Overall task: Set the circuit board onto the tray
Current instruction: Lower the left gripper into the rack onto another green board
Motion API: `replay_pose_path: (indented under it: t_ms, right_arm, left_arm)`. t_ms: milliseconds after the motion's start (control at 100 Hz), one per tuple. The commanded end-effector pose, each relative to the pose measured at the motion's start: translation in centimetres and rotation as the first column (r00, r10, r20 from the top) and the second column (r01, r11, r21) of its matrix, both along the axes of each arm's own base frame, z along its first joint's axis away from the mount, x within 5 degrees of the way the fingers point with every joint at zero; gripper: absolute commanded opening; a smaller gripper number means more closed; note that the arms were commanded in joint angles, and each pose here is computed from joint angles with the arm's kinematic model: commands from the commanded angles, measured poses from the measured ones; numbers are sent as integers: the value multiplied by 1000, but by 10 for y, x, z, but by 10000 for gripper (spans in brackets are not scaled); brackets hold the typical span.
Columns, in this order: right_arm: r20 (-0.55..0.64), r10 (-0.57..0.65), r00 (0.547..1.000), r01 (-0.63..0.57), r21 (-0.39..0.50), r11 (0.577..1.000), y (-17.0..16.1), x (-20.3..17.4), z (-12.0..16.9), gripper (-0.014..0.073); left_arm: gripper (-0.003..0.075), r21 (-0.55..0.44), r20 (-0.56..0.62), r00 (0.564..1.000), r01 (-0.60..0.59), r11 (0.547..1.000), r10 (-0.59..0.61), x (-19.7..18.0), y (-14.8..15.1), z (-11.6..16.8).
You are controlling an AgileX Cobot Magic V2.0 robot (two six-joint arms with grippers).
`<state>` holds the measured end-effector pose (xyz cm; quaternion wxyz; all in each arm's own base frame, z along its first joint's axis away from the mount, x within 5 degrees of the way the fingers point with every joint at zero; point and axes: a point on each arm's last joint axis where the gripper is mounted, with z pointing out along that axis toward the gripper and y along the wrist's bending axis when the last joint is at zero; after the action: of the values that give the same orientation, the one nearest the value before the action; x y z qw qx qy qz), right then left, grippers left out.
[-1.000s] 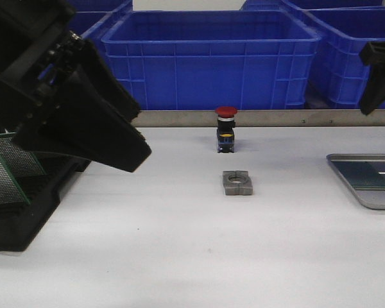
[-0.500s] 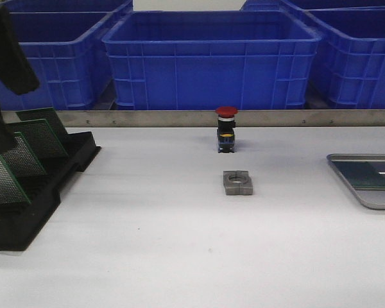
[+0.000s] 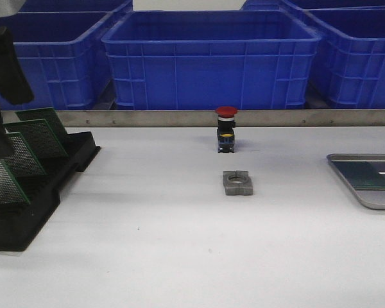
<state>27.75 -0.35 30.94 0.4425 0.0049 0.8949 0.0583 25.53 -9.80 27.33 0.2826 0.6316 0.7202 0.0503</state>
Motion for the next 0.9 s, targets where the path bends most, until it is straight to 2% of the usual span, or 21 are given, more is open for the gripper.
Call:
replay_pose_path:
  t_ms: [0,80,490,590,780,890]
  right_arm:
    - [111,-19,994,21,-19,1000,-3,-2,20,536]
    - [111,-19,994,21,-19,1000,-3,-2,20,536]
    - [111,-20,994,22,-19,1000,-3,-1,21,536]
    - [111,-20,994,22,-19,1000,-3,-1,21,536]
    - [111,-20,994,22,-19,1000,-3,-1,21,536]
    - [111,-20,994,22,-19,1000,-3,-1,21,536]
  left_arm:
    - [544,-103,146,985,-77,992,92,10,1,25]
    - [544,-111,172,979,-93,989,111,15,3,26]
    - [537,-46,97,981,-164,985,167,43,20,-4]
    - [473,-39,86,981,-170,985,173,45,22,-8]
    - [299,-27,92,981,-169,985,171,49,23,-11]
    - [274,-20,74,983,-169,985,170,52,22,-17]
